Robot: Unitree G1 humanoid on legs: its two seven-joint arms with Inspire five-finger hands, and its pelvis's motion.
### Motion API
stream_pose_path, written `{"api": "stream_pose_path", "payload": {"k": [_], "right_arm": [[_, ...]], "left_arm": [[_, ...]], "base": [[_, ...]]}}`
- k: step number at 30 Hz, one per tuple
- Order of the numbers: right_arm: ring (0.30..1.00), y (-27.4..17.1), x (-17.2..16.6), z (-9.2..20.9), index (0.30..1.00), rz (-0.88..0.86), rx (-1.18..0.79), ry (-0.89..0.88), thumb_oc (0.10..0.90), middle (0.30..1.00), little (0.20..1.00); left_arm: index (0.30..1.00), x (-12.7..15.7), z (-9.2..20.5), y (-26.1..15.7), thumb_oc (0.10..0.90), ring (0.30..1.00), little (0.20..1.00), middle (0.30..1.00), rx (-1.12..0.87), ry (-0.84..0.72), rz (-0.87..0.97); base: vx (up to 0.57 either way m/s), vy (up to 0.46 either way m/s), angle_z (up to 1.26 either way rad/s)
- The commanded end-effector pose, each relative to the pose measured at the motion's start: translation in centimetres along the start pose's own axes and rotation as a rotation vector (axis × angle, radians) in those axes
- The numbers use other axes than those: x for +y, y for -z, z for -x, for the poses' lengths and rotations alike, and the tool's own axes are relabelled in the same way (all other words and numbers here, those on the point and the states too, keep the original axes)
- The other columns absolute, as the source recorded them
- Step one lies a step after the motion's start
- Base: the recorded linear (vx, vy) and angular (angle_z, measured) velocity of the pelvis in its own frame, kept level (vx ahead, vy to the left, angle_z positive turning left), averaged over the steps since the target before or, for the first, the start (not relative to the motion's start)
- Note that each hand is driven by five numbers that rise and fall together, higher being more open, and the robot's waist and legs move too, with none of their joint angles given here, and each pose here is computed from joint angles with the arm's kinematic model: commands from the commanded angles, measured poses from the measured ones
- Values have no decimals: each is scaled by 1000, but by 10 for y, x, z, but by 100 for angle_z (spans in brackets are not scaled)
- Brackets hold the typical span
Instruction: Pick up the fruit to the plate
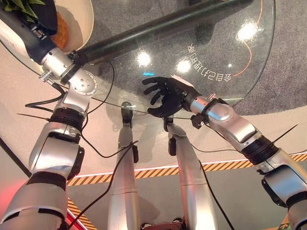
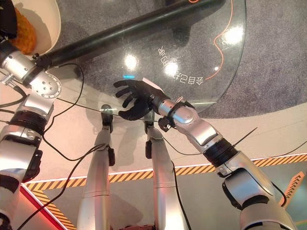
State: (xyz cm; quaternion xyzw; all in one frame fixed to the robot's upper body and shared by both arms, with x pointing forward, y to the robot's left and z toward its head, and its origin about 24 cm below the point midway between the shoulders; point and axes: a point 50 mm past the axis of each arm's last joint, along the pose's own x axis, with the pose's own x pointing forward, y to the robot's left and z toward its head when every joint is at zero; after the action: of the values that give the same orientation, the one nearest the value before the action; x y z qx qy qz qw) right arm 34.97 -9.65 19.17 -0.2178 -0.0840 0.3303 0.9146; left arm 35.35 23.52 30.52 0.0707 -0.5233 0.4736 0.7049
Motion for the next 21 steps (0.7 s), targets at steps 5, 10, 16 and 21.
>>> {"api": "stream_pose_path", "payload": {"k": [5, 10, 16, 21], "right_arm": [[900, 30, 27, -7, 900, -56, 104, -49, 800, 900, 900], [900, 30, 27, -6, 900, -54, 104, -52, 800, 900, 900], [900, 32, 28, -5, 900, -57, 98, -54, 800, 900, 900], [900, 33, 27, -3, 900, -59, 101, -60, 800, 900, 900]], "left_arm": [[300, 3, -33, -26, 100, 300, 200, 300, -151, -140, 130], [312, 5, -32, -22, 114, 312, 214, 312, -127, -143, 130], [900, 4, -32, -22, 800, 900, 900, 900, -122, -132, 128], [900, 6, -32, -18, 800, 900, 900, 900, -108, -109, 107]], "base": [[0, 0, 0], [0, 0, 0], [0, 0, 0], [0, 0, 0]]}}
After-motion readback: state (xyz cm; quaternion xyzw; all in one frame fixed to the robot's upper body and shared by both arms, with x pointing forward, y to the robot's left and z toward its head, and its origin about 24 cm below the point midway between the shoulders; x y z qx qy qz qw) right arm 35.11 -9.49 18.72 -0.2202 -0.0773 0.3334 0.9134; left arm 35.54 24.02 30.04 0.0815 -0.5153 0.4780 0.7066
